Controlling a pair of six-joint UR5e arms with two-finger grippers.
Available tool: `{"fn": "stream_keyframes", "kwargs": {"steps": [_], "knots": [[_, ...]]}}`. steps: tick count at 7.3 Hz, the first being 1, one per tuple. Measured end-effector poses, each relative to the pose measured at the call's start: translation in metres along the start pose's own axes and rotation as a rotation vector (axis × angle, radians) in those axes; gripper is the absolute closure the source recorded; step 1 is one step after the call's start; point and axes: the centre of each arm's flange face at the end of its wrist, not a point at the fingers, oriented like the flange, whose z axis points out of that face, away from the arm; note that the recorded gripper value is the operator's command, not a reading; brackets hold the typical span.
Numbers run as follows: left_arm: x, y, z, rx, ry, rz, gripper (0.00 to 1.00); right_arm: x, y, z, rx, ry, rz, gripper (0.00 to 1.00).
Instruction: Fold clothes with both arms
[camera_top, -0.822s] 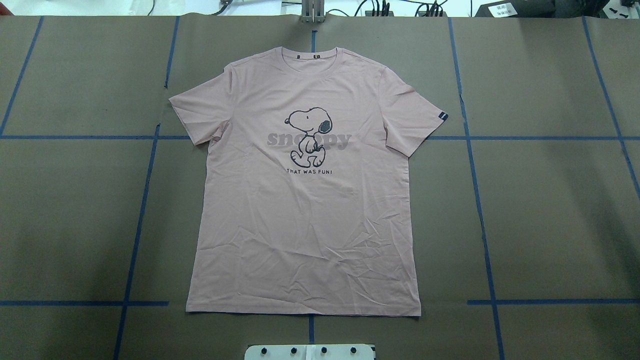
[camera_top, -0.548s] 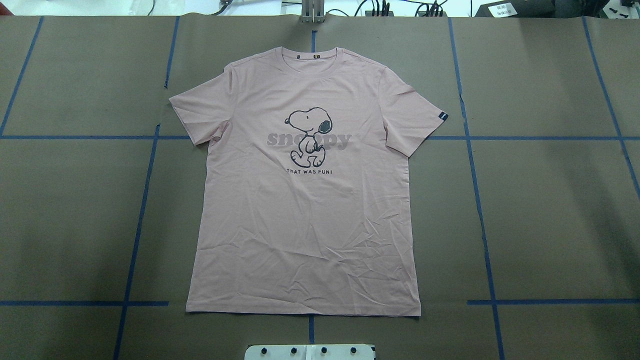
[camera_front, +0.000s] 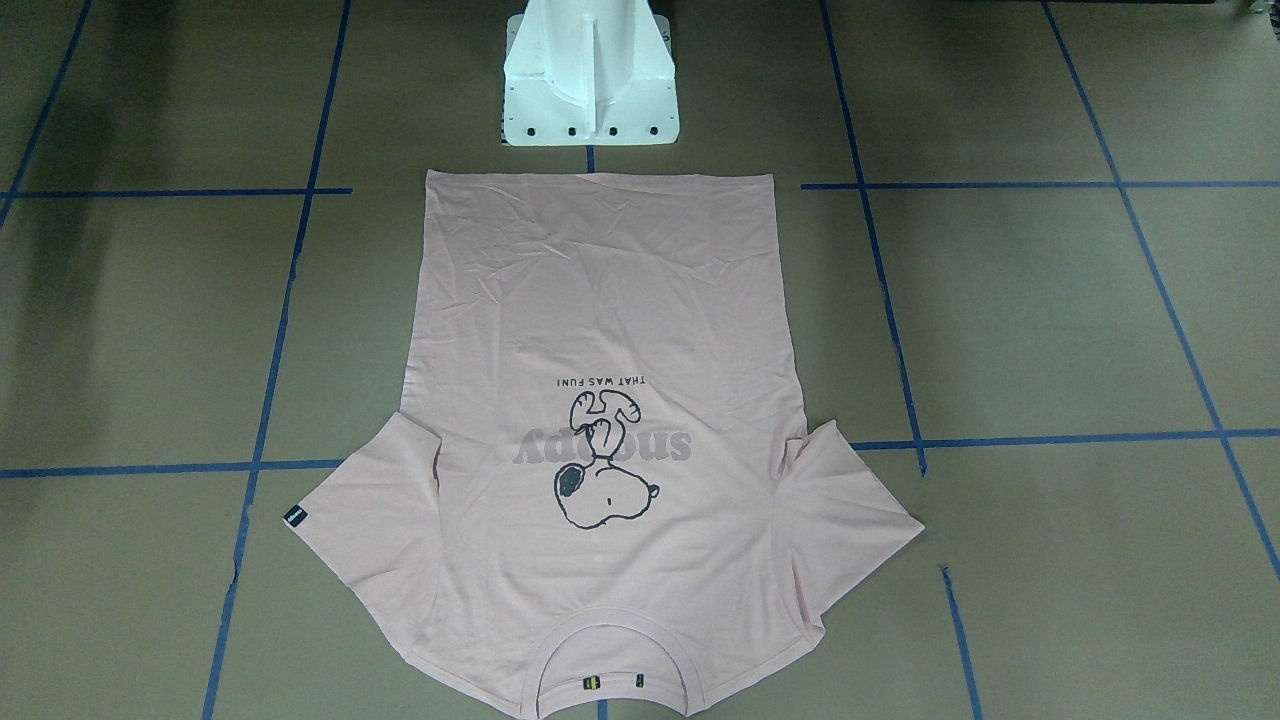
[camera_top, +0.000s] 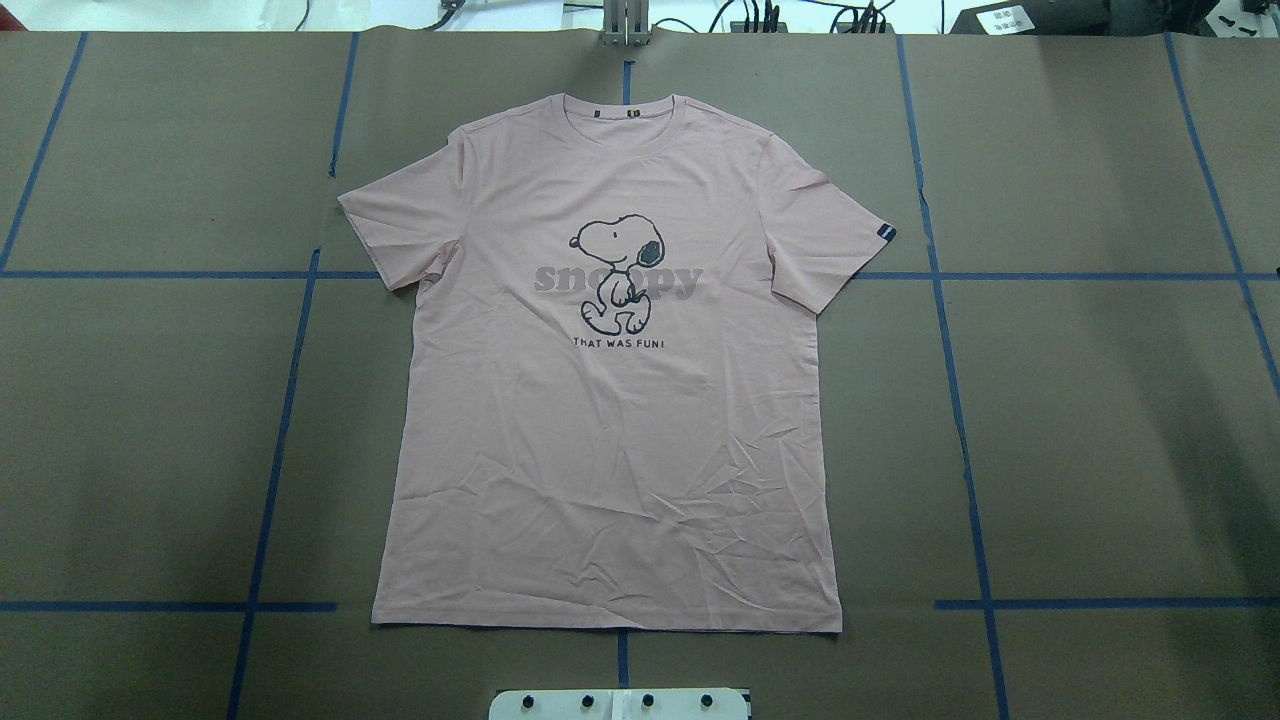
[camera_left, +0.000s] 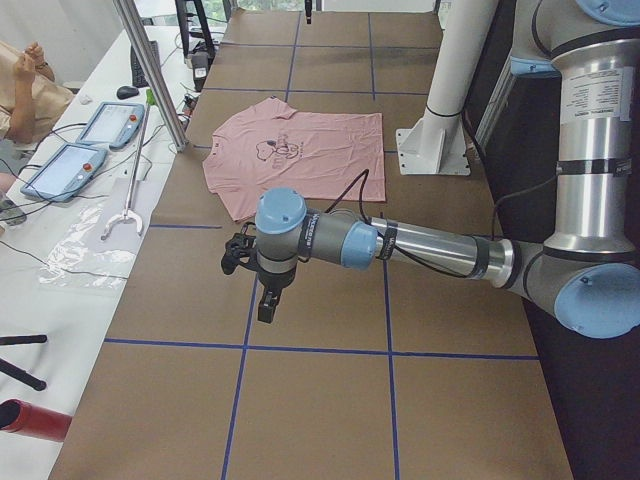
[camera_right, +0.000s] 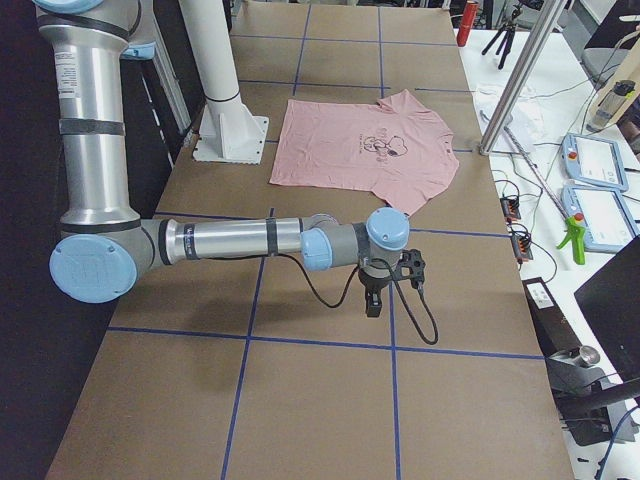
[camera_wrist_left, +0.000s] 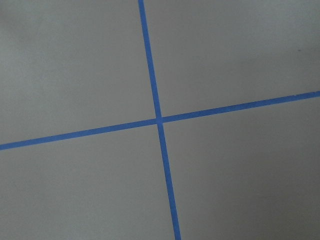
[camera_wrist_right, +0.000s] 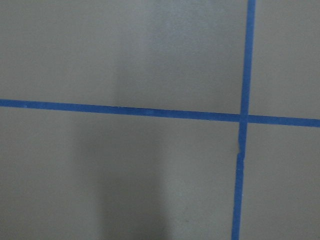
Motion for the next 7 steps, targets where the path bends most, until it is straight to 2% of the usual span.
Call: {"fn": "stream_keyframes", "kwargs": {"steps": [1, 4, 6, 7], "knots": [[0.002, 0.002, -0.001, 0.004, 0.009, 0.004, 0.0, -0.017, -0.004, 0.009, 0.016, -0.011, -0.025, 0.0], [0.012, 0.01, 0.005, 0.03, 0.156, 0.028, 0.0, -0.042, -0.01, 0.032, 0.064, -0.046, -0.026, 0.0], [0.011, 0.012, 0.009, 0.05, 0.18, 0.049, 0.0, -0.1, -0.058, 0.047, 0.087, -0.059, 0.02, 0.01], [0.01, 0.013, 0.01, 0.052, 0.182, 0.051, 0.0, -0.152, -0.086, 0.057, 0.107, -0.045, 0.049, 0.01]]}}
